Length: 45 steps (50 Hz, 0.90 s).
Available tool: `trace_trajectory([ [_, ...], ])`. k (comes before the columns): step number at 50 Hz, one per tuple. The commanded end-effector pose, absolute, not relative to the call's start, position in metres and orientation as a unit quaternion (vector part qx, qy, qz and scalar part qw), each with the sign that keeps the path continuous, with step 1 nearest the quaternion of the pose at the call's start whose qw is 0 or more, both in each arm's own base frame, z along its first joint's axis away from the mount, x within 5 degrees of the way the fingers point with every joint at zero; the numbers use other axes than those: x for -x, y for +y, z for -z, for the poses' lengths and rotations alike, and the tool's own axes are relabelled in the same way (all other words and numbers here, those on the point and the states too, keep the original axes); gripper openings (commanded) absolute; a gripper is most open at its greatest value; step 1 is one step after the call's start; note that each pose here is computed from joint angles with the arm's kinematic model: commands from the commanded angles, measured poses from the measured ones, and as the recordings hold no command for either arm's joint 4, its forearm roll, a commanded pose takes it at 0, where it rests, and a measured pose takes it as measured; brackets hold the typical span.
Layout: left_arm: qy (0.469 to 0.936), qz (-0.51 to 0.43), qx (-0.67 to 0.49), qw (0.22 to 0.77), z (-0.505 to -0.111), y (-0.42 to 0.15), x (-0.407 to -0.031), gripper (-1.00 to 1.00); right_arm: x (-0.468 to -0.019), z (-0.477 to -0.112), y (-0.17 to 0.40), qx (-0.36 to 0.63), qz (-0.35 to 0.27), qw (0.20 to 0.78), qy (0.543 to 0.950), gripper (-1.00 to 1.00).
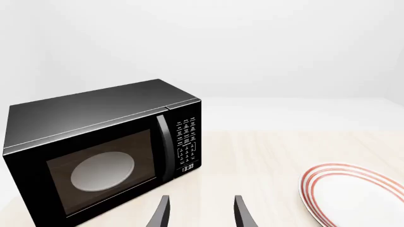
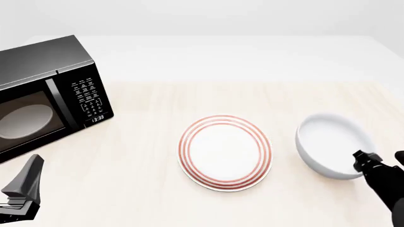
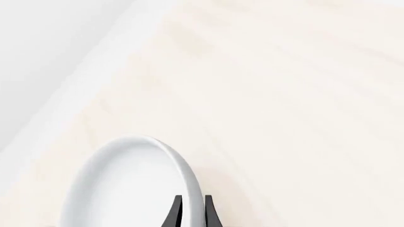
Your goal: Put the white bowl to the right of the plate.
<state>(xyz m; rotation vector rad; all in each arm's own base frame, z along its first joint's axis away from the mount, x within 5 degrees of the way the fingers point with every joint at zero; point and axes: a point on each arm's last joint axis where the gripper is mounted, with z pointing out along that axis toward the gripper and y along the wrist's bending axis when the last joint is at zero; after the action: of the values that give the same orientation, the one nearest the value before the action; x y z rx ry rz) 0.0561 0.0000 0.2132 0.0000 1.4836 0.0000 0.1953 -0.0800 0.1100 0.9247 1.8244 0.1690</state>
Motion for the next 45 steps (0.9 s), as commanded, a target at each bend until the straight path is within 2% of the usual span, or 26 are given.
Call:
trace_trajectory([
  [1, 0.676, 0.0, 0.0, 0.737, -0.213, 0.0, -0.056, 1.0, -0.191, -0.099, -0.085, -0.414, -0.041, 0.499, 0.76, -1.0],
  [34, 0.676, 0.0, 0.0, 0.737, -0.213, 0.0, -0.056, 1.0, -0.188, -0.085, -0.081, -0.419, -0.047, 0.493, 0.761, -1.0],
  [35, 0.676, 0.0, 0.0, 0.737, -0.213, 0.0, -0.056, 1.0, -0.188, -0.087, -0.081, -0.419, -0.047, 0.494, 0.76, 1.0],
  [45, 0.676, 0.0, 0.0, 0.737, -0.213, 0.0, -0.056, 1.0, -0.185, -0.113, -0.081, -0.408, -0.043, 0.51, 0.756, 1.0],
])
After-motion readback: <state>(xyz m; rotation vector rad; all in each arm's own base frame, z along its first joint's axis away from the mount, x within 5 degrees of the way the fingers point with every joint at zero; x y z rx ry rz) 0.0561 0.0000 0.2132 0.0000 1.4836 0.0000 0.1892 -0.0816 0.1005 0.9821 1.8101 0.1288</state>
